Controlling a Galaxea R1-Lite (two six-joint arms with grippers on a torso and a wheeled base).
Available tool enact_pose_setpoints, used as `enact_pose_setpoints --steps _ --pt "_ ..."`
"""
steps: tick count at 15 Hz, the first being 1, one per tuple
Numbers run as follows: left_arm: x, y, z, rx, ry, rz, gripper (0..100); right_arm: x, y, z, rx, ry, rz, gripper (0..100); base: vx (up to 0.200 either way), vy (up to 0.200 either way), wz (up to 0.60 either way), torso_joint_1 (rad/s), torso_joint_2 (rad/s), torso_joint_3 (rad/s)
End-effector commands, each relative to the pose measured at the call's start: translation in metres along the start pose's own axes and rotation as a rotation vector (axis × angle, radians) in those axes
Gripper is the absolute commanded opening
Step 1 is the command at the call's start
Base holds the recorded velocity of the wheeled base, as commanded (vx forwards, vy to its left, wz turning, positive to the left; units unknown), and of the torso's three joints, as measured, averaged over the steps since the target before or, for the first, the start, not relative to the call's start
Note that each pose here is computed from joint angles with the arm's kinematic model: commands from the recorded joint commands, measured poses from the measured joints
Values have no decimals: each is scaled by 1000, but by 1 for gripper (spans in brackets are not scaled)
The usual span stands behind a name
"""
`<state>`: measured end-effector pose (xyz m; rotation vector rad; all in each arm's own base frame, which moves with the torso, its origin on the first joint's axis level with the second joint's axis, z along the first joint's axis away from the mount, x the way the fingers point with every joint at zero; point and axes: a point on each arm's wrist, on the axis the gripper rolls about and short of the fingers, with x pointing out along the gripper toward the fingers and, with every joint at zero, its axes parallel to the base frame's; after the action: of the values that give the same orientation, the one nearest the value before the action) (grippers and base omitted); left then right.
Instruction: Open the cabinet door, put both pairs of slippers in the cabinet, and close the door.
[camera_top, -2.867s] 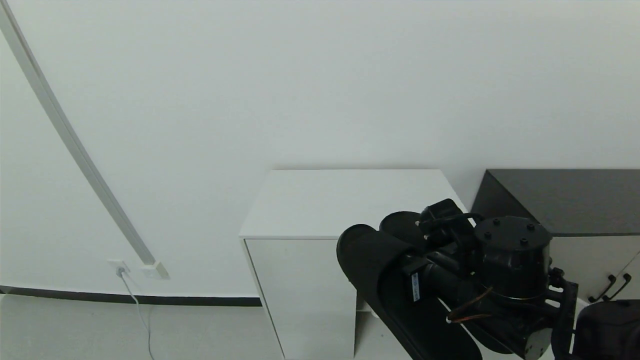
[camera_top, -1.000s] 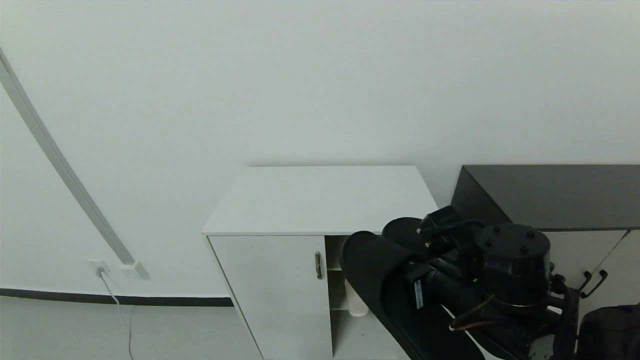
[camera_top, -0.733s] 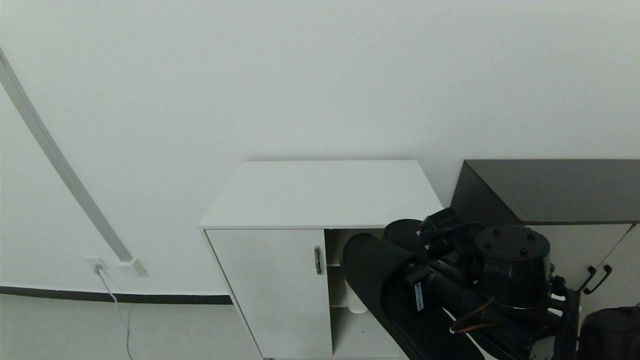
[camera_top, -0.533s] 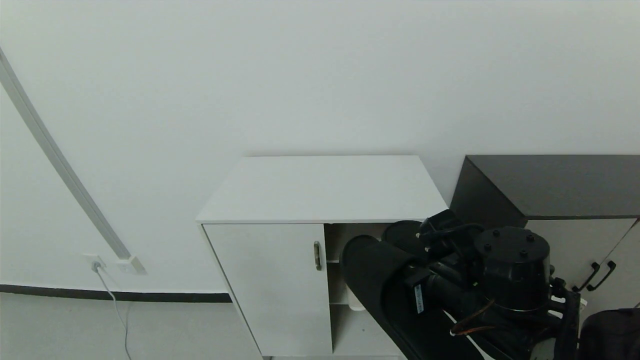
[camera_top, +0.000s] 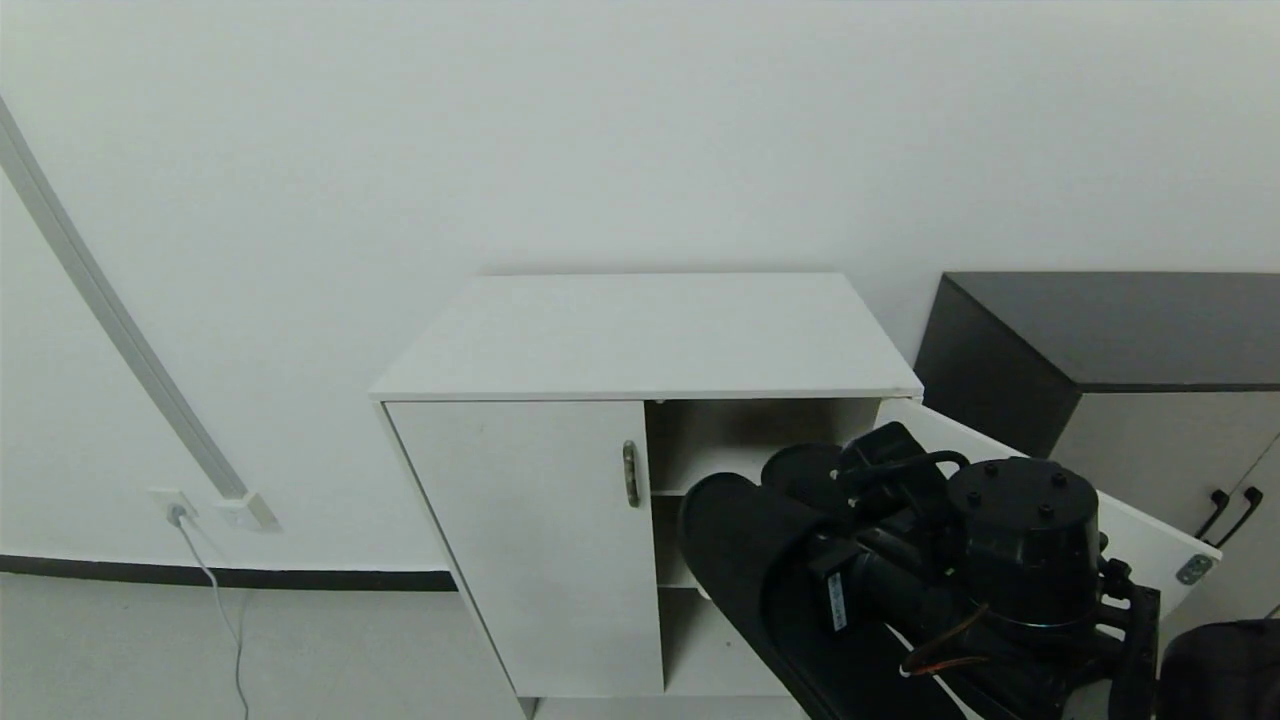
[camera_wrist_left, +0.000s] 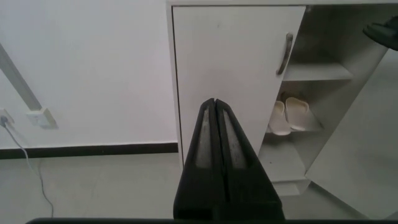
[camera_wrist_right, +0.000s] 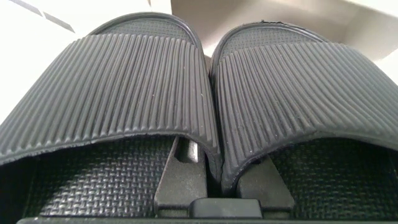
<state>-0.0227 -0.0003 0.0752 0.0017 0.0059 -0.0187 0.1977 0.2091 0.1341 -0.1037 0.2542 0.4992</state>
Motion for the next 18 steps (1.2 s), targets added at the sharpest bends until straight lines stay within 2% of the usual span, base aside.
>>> enact_pose_setpoints --steps 1,9,18 --pt "0 0 0 0 0 0 0 1 0 -1 0 2 1 0 0 0 0 -217 540 320" --pt "0 0 0 0 0 0 0 1 0 -1 -11 5 1 0 0 0 0 -195 518 317" --pt "0 0 0 0 0 0 0 0 0 -5 -20 20 3 0 0 0 0 -134 478 339"
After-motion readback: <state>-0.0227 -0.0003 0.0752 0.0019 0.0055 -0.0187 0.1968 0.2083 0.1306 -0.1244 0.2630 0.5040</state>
